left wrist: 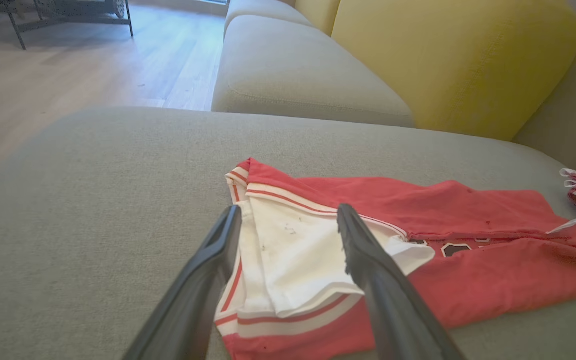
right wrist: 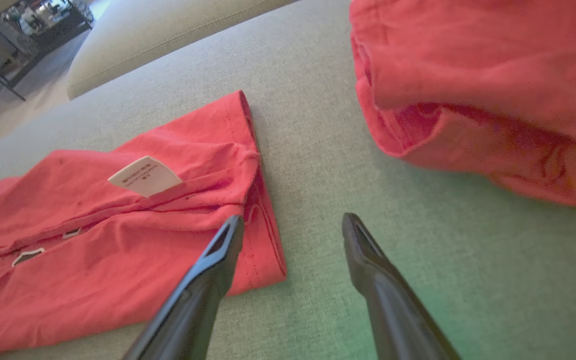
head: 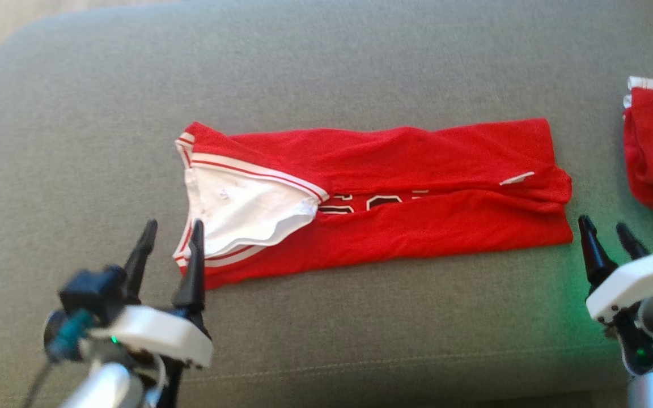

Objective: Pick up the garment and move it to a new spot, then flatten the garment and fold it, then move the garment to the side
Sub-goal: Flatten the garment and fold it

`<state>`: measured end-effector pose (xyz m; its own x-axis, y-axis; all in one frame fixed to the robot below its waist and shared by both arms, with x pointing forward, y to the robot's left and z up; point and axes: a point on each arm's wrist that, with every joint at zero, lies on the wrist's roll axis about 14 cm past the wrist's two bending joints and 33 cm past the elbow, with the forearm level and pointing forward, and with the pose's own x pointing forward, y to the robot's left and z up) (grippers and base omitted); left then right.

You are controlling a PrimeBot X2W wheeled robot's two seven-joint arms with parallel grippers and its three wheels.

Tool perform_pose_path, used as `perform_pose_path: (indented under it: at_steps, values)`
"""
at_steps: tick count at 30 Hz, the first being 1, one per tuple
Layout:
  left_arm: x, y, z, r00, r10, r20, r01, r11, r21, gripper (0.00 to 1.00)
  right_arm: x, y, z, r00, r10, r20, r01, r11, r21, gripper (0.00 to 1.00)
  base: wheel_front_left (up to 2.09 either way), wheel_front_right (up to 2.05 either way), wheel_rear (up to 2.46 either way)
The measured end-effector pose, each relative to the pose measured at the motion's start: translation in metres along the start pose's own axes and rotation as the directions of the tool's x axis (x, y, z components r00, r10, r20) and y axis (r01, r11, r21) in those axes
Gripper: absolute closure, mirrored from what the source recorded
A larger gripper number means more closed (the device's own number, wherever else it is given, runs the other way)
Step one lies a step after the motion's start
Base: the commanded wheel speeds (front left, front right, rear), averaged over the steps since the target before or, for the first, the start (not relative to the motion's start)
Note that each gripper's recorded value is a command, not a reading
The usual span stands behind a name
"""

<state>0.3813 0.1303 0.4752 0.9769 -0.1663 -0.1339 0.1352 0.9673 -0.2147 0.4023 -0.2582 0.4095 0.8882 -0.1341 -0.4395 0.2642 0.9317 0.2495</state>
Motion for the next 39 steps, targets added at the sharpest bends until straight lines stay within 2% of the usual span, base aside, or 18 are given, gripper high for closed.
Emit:
perform_pose_path:
  at_steps: [3,6,11,14,22,26,27,29,31,33,37,39]
  values:
    - [-0.013,-0.003,0.002,0.999,0.014,0.039,-0.016,0.998,0.056,0.0,0.001,0.0,-0.011,1.0,0.004,-0.016,-0.003,0.995,0.097,0.0,0.0,0.0,0.0]
    - [-0.027,-0.008,-0.003,0.999,0.02,0.047,-0.023,0.998,0.061,0.0,0.008,0.007,-0.017,1.0,0.014,-0.027,-0.009,0.985,0.172,0.0,0.0,0.0,0.0]
    - [-0.041,-0.01,-0.006,0.998,0.025,0.057,-0.029,0.997,0.067,0.0,0.029,0.027,-0.008,0.999,0.032,-0.006,-0.03,0.976,0.213,0.0,0.0,0.0,0.0]
    - [-0.045,-0.006,-0.005,0.997,0.036,0.069,-0.041,0.997,0.071,0.0,0.04,0.036,-0.008,0.999,0.03,-0.02,-0.025,0.979,0.204,0.0,0.0,0.0,0.0]
    - [-0.048,0.002,-0.005,0.995,0.063,0.081,-0.068,0.996,0.058,0.0,0.048,0.025,-0.031,0.992,-0.039,-0.117,0.045,0.998,0.053,0.0,0.0,0.0,0.0]
    - [-0.05,0.004,-0.008,0.995,0.072,0.076,-0.076,0.995,0.058,0.0,0.054,0.029,-0.032,0.988,-0.039,-0.148,0.042,0.999,0.022,0.0,0.0,0.0,0.0]
    - [-0.049,0.005,-0.008,0.994,0.072,0.077,-0.076,0.996,0.056,0.0,0.054,0.03,-0.033,0.987,-0.038,-0.155,0.041,0.999,0.012,0.04,0.0,0.0,0.0]
    - [-0.049,0.005,-0.007,0.994,0.075,0.082,-0.08,0.995,0.056,0.0,0.054,0.031,-0.034,0.986,-0.037,-0.165,0.039,0.999,0.009,0.2,0.0,0.0,0.0]
    - [-0.049,0.005,-0.005,0.994,0.07,0.089,-0.075,0.995,0.06,0.0,0.055,0.033,-0.036,0.982,-0.031,-0.186,0.033,0.999,0.006,0.44,0.0,0.0,0.0]
    - [-0.049,0.006,-0.004,0.993,0.071,0.093,-0.077,0.995,0.062,0.0,0.056,0.038,-0.038,0.979,-0.019,-0.202,0.021,1.0,0.008,0.6,0.0,0.0,0.0]
    - [-0.05,0.007,-0.007,0.994,0.07,0.088,-0.075,0.996,0.057,0.0,0.056,0.045,-0.042,0.973,-0.004,-0.229,0.004,1.0,0.003,1.0,0.0,0.0,0.0]
    - [-0.051,0.006,-0.008,0.994,0.07,0.087,-0.075,0.996,0.056,0.0,0.056,0.046,-0.043,0.974,-0.002,-0.227,0.0,1.0,-0.005,1.0,0.0,0.0,0.0]
